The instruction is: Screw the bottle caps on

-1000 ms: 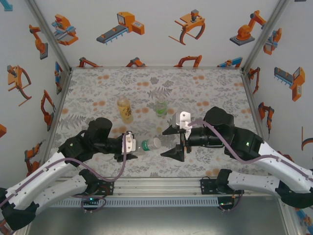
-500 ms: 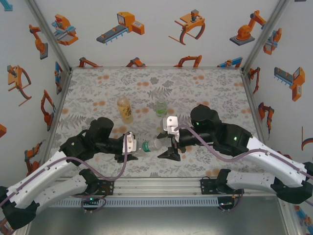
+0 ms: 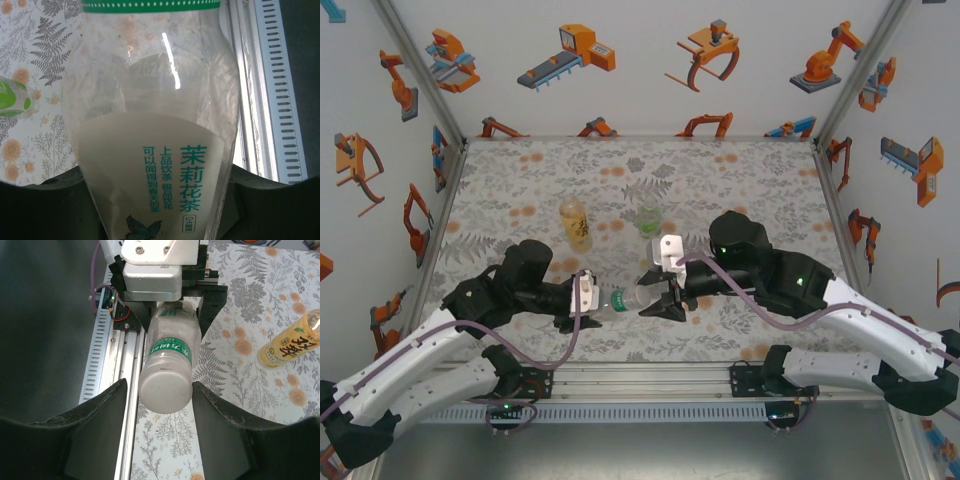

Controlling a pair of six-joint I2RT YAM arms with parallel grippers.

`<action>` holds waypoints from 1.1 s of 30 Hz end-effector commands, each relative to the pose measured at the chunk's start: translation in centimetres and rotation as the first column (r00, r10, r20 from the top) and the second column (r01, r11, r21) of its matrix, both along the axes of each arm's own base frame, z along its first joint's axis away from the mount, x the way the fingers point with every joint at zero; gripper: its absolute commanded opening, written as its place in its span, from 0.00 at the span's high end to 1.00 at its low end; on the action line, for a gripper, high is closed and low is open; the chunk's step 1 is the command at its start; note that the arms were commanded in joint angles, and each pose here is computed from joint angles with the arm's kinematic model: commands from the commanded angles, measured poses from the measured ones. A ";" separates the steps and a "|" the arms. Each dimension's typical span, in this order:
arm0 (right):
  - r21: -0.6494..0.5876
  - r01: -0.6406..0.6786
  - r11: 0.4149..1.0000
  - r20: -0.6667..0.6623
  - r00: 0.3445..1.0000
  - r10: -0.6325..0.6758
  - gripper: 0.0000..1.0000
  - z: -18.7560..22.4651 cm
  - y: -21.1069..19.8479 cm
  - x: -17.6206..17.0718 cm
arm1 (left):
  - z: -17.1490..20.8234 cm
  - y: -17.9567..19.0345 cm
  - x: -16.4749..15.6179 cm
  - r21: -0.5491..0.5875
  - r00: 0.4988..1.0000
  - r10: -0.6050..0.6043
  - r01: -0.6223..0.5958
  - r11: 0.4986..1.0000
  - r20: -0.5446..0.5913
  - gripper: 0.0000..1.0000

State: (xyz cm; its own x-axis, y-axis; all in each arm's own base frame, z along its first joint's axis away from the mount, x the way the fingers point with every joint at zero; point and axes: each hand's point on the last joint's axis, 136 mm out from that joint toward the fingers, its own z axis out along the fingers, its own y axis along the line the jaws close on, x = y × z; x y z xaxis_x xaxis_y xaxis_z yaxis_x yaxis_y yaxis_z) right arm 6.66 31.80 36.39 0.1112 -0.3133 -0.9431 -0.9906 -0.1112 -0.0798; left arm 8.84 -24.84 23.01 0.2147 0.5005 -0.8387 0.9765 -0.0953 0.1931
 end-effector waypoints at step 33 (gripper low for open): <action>-0.037 -0.309 0.950 0.488 0.825 0.287 0.96 0.4 -2.6 -3.2 | 1.8 -0.5 -2.0 -0.057 0.992 -0.122 0.120 0.991 -0.029 1.00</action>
